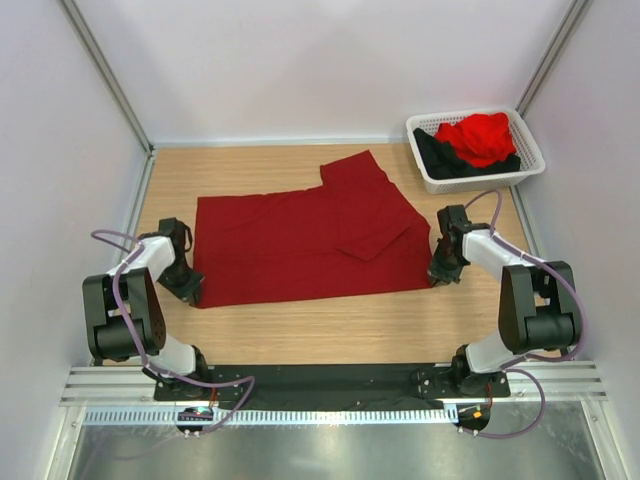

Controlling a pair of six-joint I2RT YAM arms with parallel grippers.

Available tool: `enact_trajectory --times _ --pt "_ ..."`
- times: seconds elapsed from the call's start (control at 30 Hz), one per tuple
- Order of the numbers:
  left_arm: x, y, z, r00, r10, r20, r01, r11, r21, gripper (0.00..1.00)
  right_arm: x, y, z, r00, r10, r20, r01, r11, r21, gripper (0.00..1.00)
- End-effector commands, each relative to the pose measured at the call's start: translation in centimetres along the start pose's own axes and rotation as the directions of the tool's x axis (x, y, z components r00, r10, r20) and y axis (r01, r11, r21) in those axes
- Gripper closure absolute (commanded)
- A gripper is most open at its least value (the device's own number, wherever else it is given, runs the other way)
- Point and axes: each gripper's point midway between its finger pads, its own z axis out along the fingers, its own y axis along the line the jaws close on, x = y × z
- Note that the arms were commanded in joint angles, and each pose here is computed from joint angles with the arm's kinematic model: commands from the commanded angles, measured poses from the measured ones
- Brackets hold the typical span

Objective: Fold and stack the t-shirts
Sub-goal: Fold the tshirt

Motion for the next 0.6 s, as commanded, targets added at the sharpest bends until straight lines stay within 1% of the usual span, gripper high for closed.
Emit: enact_trajectory --times 0.0,0.13,0.2,0.23,0.27,0.33,0.37,0.4,0.43,0.47,0.5,0.53,0.57 --pt "-1.0 1.4 0.3 0.999 0.030 0.020 -0.029 0.997 -0.069 1.00 0.7 -3.7 -0.5 1.000 0.023 0.020 -0.026 0.988 0.150 0.99" --pt "-0.3 1.8 0.4 1.000 0.014 -0.004 -0.014 0.996 -0.087 1.00 1.2 -4.0 -1.4 0.999 0.047 0.023 -0.050 0.987 0.151 0.99" --pt "-0.1 2.4 0.1 1.000 -0.001 -0.014 -0.001 0.992 -0.123 0.99 1.1 -4.0 -2.0 0.998 0.058 0.033 -0.063 0.987 0.145 0.99" --pt "-0.1 2.9 -0.1 1.000 -0.020 -0.014 0.017 0.989 -0.150 0.97 1.2 -4.2 -2.3 0.996 0.076 0.035 -0.081 0.984 0.156 0.99" --pt "0.4 3.5 -0.6 0.999 -0.046 -0.028 0.040 0.982 -0.186 0.95 1.0 -4.1 -2.5 0.996 0.078 0.044 -0.084 0.985 0.148 0.95" --pt "1.0 4.3 -1.1 0.997 -0.066 -0.041 0.056 0.976 -0.210 0.82 0.7 -3.9 -3.1 0.995 0.079 0.061 -0.086 0.987 0.135 0.82" --pt "1.2 4.6 -1.3 0.995 -0.091 -0.039 0.081 0.973 -0.218 0.73 0.5 -3.8 -3.4 0.995 0.068 0.069 -0.076 0.989 0.125 0.67" --pt "1.4 4.6 -1.6 0.994 -0.102 -0.042 0.091 0.973 -0.212 0.55 0.3 -3.7 -3.7 0.995 0.060 0.076 -0.069 0.990 0.120 0.60" --pt "1.4 4.7 -2.3 0.993 -0.114 -0.029 0.106 0.975 -0.194 0.45 -0.3 -3.6 -4.3 0.995 0.042 0.088 -0.052 0.992 0.115 0.54" --pt "1.5 4.8 -2.7 0.989 -0.147 -0.019 0.141 0.971 -0.191 0.35 -0.6 -3.4 -4.7 0.995 0.027 0.093 -0.037 0.994 0.107 0.45" --pt "1.5 4.8 -3.2 0.987 -0.163 -0.009 0.159 0.971 -0.177 0.23 -1.1 -3.0 -5.3 0.993 0.018 0.115 -0.029 0.996 0.090 0.43" --pt "1.5 4.9 -3.9 0.984 -0.179 0.006 0.178 0.971 -0.159 0.20 -2.1 -2.2 -6.4 0.989 -0.001 0.148 -0.010 0.997 0.073 0.41" --pt "1.4 5.0 -4.3 0.980 -0.199 0.017 0.199 0.968 -0.150 0.17 -2.7 -1.7 -7.1 0.985 -0.027 0.172 0.016 0.998 0.068 0.36"
